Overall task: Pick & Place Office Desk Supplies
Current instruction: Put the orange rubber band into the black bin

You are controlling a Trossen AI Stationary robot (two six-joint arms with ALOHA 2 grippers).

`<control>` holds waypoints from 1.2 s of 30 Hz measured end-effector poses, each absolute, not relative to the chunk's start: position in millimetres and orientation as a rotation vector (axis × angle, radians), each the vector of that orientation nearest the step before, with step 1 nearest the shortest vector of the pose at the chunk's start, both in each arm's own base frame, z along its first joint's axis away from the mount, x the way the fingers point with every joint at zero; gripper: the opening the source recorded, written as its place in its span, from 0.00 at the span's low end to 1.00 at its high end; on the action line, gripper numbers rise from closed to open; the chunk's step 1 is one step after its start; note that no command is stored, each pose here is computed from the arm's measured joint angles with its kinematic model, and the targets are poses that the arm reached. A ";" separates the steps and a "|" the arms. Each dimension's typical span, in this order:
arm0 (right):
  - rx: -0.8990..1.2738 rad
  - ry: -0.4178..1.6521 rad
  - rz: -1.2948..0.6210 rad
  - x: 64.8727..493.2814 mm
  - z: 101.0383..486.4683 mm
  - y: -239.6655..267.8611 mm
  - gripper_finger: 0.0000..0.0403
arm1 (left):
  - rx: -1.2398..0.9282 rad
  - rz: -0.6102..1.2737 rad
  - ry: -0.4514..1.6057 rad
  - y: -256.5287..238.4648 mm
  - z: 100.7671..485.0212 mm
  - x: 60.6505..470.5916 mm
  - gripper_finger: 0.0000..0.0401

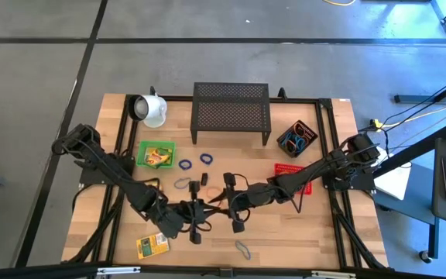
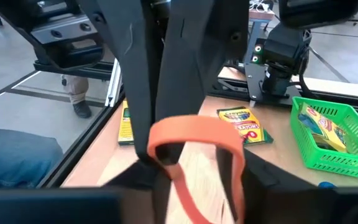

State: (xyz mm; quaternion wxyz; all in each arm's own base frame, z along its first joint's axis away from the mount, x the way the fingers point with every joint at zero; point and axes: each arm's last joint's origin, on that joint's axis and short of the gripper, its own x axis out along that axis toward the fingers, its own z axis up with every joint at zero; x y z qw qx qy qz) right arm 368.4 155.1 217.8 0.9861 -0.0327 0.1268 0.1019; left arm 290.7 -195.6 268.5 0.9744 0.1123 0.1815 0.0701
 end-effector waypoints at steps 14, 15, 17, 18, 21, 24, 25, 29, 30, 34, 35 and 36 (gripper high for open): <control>0.026 0.264 0.173 372.1 217.9 146.1 0.01 | 0.203 0.230 0.333 -200.8 269.7 284.7 0.04; 0.042 0.266 0.166 372.7 217.8 144.3 0.01 | 0.188 0.236 0.330 -200.8 269.7 284.6 0.06; 0.069 0.275 0.153 373.8 217.1 140.9 0.01 | 0.176 0.239 0.335 -200.6 269.1 284.4 0.10; 0.076 0.283 0.148 374.2 216.5 139.4 0.01 | 0.172 0.242 0.342 -200.2 268.1 283.9 0.13; 0.107 0.315 0.132 374.5 214.0 135.4 0.01 | 0.162 0.261 0.373 -198.4 263.9 281.9 0.23; 0.097 0.363 0.096 371.0 215.1 130.7 0.01 | 0.151 0.288 0.414 -195.7 258.6 279.0 0.32; 0.087 0.386 0.071 368.2 216.6 128.8 0.01 | 0.150 0.296 0.430 -194.8 256.6 277.6 0.35; 0.068 0.467 -0.039 351.1 233.3 117.2 0.00 | 0.122 0.334 0.483 -190.9 249.9 272.9 0.42; 0.067 0.496 -0.063 345.0 238.0 114.0 0.00 | 0.112 0.344 0.493 -190.0 248.6 271.9 0.43; 0.073 0.567 -0.177 317.7 260.6 100.7 0.00 | 0.074 0.372 0.522 -187.5 244.8 268.6 0.43; 0.073 0.575 -0.206 310.6 266.4 97.5 0.00 | 0.069 0.376 0.527 -187.1 244.2 268.0 0.43; 0.075 0.584 -0.235 303.1 272.1 94.2 0.00 | 0.068 0.378 0.530 -186.9 243.9 267.7 0.43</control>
